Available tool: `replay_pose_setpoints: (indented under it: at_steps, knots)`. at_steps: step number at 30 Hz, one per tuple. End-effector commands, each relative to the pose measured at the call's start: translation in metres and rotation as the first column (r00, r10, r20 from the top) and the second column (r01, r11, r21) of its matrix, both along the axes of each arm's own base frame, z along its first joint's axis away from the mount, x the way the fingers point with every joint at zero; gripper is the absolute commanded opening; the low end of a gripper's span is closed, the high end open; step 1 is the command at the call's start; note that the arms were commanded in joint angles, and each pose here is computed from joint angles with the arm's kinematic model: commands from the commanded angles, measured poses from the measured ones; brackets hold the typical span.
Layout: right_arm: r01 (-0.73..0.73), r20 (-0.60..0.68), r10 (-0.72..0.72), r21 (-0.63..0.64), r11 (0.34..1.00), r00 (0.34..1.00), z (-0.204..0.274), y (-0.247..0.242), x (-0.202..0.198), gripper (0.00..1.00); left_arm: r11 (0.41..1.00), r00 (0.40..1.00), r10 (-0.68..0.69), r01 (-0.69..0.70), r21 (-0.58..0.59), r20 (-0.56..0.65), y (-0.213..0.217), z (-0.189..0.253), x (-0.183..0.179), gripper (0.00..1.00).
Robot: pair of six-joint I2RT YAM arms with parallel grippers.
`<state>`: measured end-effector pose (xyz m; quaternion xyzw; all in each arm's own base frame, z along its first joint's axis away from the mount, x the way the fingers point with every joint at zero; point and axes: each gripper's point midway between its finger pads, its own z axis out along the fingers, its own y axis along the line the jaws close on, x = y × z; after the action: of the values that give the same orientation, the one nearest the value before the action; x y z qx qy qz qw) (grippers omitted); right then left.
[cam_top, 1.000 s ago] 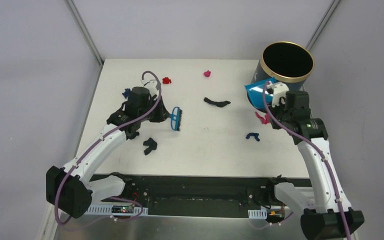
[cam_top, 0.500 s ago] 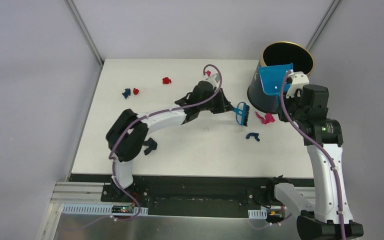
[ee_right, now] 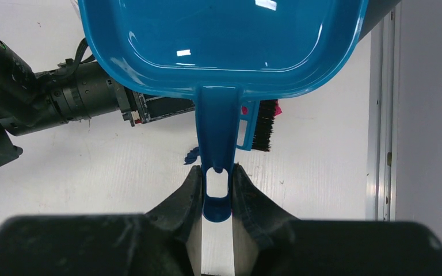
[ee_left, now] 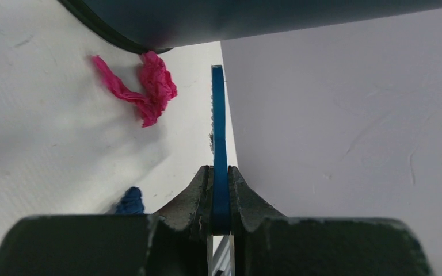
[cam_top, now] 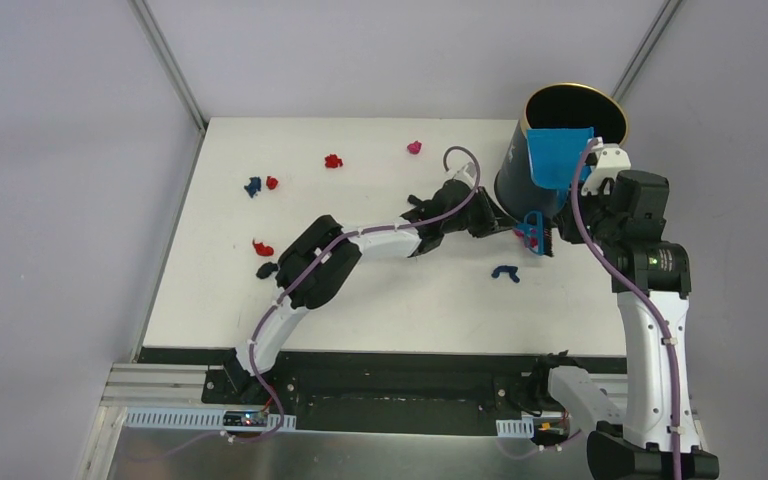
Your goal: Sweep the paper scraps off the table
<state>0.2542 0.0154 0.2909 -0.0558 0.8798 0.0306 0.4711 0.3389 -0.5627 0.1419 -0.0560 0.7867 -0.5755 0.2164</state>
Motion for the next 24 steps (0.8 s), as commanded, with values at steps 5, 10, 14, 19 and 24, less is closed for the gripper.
replay_pose_setpoints:
  at_steps: [5, 10, 14, 19, 24]
  knots:
    - [-0.015, 0.064, 0.012, 0.046, 0.999, 0.998, 0.012, 0.005, -0.002, 0.00, 0.997, 0.989, 0.059, -0.064, -0.035, -0.139, -0.022, 0.011, -0.008, 0.00]
    - [-0.019, 0.065, 0.016, 0.047, 0.999, 0.998, 0.011, 0.005, -0.003, 0.00, 0.998, 0.984, 0.049, -0.044, 0.034, -0.171, -0.013, -0.008, -0.020, 0.00]
    - [-0.028, 0.068, 0.024, 0.063, 0.998, 0.997, 0.011, 0.008, -0.001, 0.00, 0.992, 0.984, 0.054, -0.033, 0.123, -0.171, -0.003, -0.022, -0.024, 0.00]
    - [-0.032, 0.065, 0.027, 0.075, 0.997, 0.998, 0.011, 0.009, 0.000, 0.00, 0.984, 0.979, 0.076, -0.044, 0.174, -0.187, 0.004, -0.033, -0.024, 0.00]
    - [-0.033, 0.064, 0.028, 0.075, 0.997, 0.998, 0.011, 0.009, -0.001, 0.00, 0.969, 0.986, 0.071, -0.032, 0.246, -0.153, 0.024, -0.033, -0.030, 0.00]
